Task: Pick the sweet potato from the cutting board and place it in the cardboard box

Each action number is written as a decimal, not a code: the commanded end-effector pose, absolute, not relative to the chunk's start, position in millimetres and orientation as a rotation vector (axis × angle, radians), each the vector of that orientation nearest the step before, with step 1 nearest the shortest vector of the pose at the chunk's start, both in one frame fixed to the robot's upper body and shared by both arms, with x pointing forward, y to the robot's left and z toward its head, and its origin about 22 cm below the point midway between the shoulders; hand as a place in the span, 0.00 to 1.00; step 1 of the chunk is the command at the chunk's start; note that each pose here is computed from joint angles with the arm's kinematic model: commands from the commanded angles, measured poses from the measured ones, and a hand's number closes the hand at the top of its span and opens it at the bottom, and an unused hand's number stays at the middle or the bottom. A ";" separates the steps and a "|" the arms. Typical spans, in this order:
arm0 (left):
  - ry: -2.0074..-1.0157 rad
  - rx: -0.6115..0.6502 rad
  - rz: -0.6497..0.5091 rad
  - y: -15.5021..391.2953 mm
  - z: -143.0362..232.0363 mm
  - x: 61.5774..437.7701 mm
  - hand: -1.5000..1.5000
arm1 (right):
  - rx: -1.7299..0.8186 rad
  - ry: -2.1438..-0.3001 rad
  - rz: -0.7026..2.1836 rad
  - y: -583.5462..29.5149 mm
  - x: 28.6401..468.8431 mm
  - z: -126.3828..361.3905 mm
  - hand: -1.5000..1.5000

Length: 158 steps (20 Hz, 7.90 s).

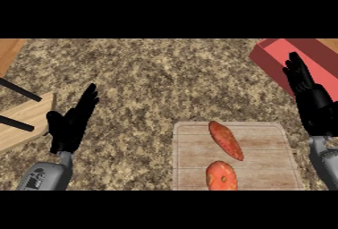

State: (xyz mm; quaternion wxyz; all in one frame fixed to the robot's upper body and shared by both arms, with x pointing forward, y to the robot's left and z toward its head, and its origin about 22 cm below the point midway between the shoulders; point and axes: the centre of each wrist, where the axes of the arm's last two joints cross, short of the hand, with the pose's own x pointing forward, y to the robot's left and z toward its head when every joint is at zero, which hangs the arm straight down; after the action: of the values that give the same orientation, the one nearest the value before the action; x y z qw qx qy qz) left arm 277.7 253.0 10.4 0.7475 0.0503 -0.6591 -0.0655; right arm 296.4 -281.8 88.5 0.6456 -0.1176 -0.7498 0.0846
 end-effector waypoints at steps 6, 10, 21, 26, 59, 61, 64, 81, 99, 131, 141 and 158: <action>-1.426 0.360 0.030 283.4 -10.3 263.5 0.50 | 0.053 -1.876 0.512 -253.8 291.9 100.4 1.00; -1.391 0.294 0.068 281.9 -19.3 262.5 0.50 | -0.408 -1.732 0.565 -300.0 276.2 58.0 1.00; -1.382 0.329 0.085 280.0 -29.7 268.9 0.50 | -0.579 -1.636 0.953 -331.4 240.9 136.2 0.00; -1.396 0.307 0.061 280.0 -26.2 253.1 0.50 | -0.551 -1.472 1.014 -318.3 247.4 163.9 0.00; -1.382 0.292 0.048 277.8 -20.2 258.4 0.50 | -0.635 -0.980 1.263 -150.5 247.1 150.4 0.00; -1.381 0.304 0.064 274.1 -31.3 263.5 0.50 | -0.622 -0.967 1.255 -162.9 259.5 155.5 0.00; -1.395 0.311 0.071 276.5 -22.5 262.8 0.50 | -0.657 -0.960 1.244 -149.8 255.0 119.4 0.00; -1.376 0.288 0.068 278.1 -29.0 256.4 0.50 | -0.684 -0.849 1.309 -163.2 267.6 100.2 0.00; -1.378 0.304 0.057 273.7 -27.1 253.4 0.50 | -0.669 -0.852 1.299 -188.9 278.5 67.8 0.00; -1.385 0.299 0.047 261.3 -24.8 258.7 0.50 | -1.112 -0.866 0.805 -136.7 380.6 68.7 1.00; -1.377 0.316 0.068 291.6 -36.9 253.0 0.50 | -1.268 -1.122 0.624 -122.3 358.1 211.0 1.00; -1.387 0.304 0.051 264.2 -23.1 256.0 0.50 | -1.480 -1.081 0.427 -262.1 380.9 254.8 1.00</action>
State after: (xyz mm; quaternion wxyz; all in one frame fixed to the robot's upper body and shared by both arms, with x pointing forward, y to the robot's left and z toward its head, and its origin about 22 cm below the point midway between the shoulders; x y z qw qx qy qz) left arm 262.9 275.3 -22.6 0.7557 0.1333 -0.6407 0.0252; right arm 370.2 -221.2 253.0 0.5892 -0.6283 -0.4656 0.2033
